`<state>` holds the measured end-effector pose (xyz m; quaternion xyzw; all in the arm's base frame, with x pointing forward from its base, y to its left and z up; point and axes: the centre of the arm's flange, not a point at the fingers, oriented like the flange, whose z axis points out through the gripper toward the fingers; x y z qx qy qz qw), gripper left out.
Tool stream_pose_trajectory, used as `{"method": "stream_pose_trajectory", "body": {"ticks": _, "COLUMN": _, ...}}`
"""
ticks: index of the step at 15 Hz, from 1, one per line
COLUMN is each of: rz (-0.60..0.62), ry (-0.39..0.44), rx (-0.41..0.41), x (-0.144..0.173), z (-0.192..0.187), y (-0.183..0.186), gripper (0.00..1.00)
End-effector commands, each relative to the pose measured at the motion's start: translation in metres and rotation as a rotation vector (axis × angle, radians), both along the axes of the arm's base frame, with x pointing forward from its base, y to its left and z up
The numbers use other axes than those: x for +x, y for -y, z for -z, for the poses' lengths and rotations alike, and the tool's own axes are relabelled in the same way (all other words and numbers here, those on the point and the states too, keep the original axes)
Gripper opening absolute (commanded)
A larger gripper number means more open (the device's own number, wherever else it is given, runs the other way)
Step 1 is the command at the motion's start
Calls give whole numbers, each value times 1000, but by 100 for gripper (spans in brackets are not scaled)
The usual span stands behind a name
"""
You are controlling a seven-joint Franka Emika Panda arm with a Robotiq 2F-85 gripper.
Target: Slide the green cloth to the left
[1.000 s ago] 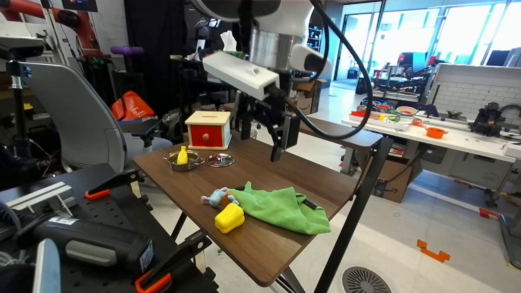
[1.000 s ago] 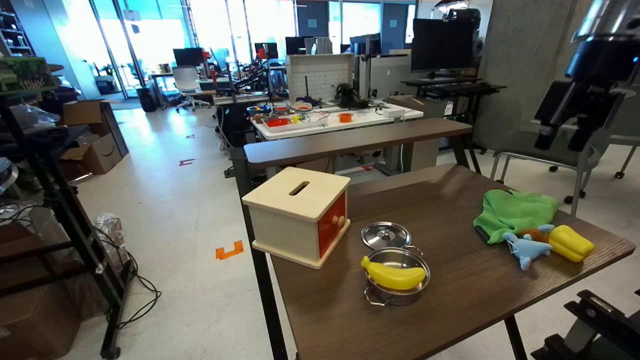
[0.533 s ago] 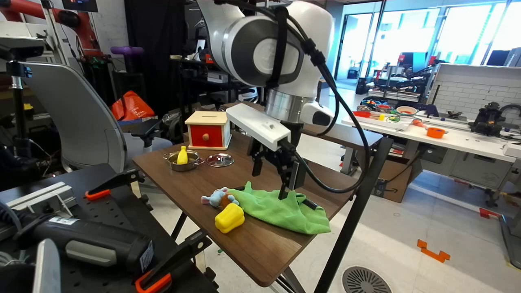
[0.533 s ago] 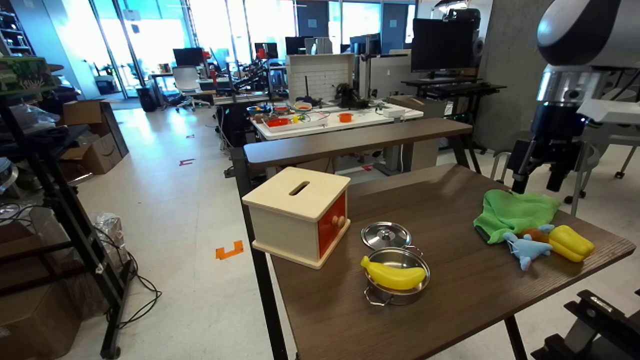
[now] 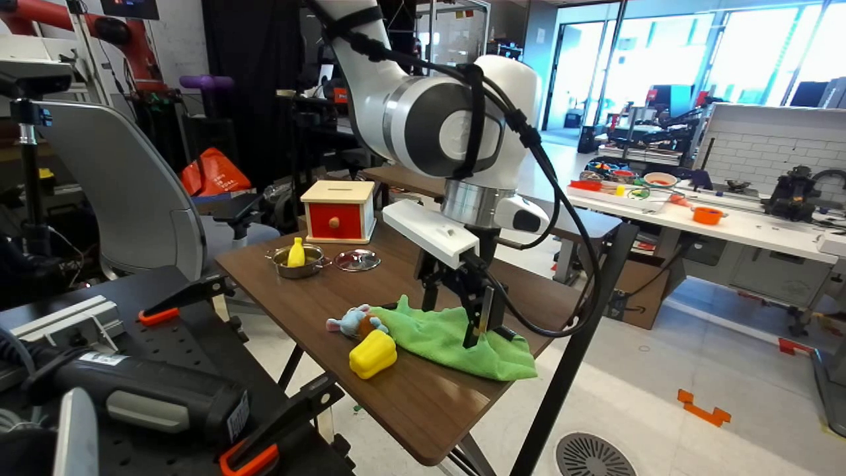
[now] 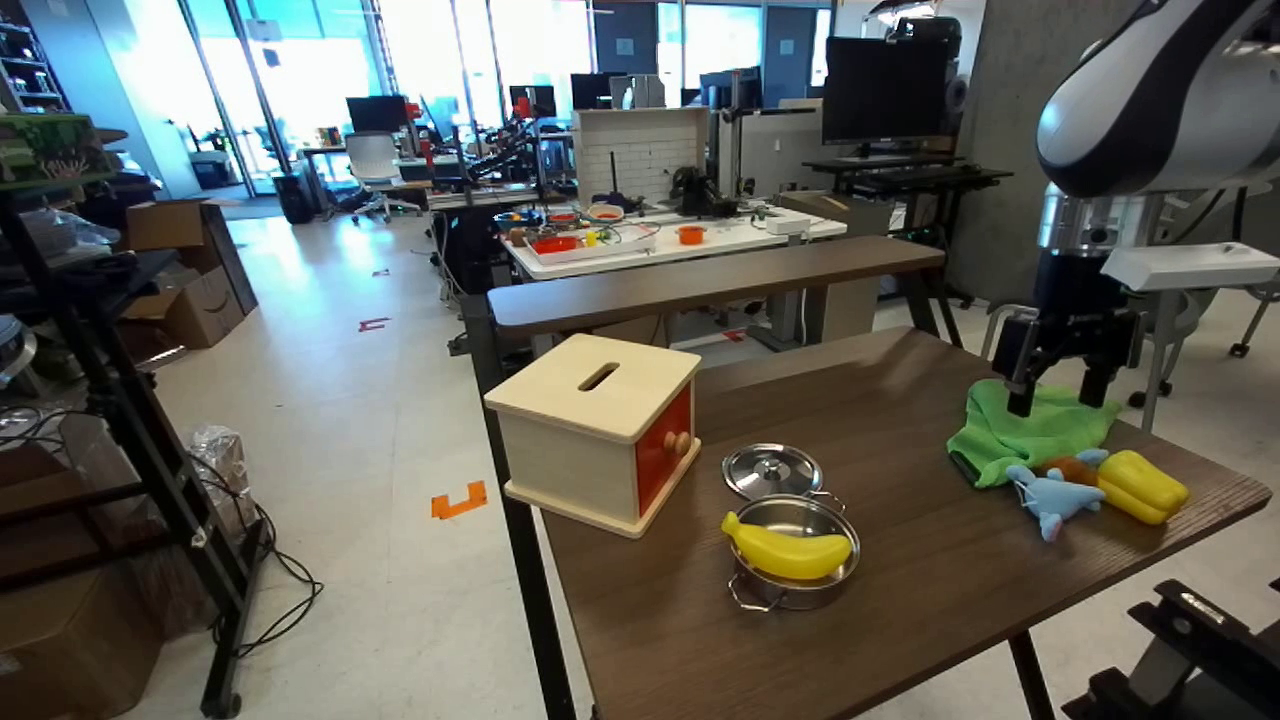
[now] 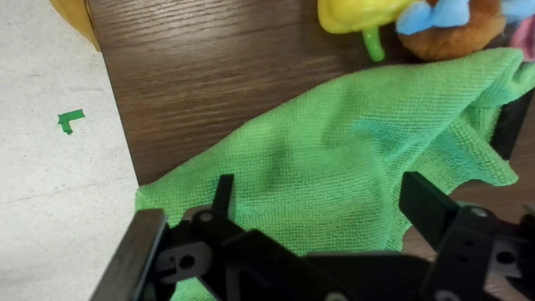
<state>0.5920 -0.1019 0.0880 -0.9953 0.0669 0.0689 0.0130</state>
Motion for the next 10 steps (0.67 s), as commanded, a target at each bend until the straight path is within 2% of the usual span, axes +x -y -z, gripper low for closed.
{"method": "stream_pose_trajectory", "body": {"ticks": 1, "rz": 4, "ry": -51, "rx": -26, "x": 13, "z": 12, "y": 0, "gripper": 100}}
{"method": "stream_pose_trajectory", "body": {"ticks": 10, "rz": 36, "ry": -140, "rx": -34, "x": 33, "z": 37, "y": -5, "gripper": 100}}
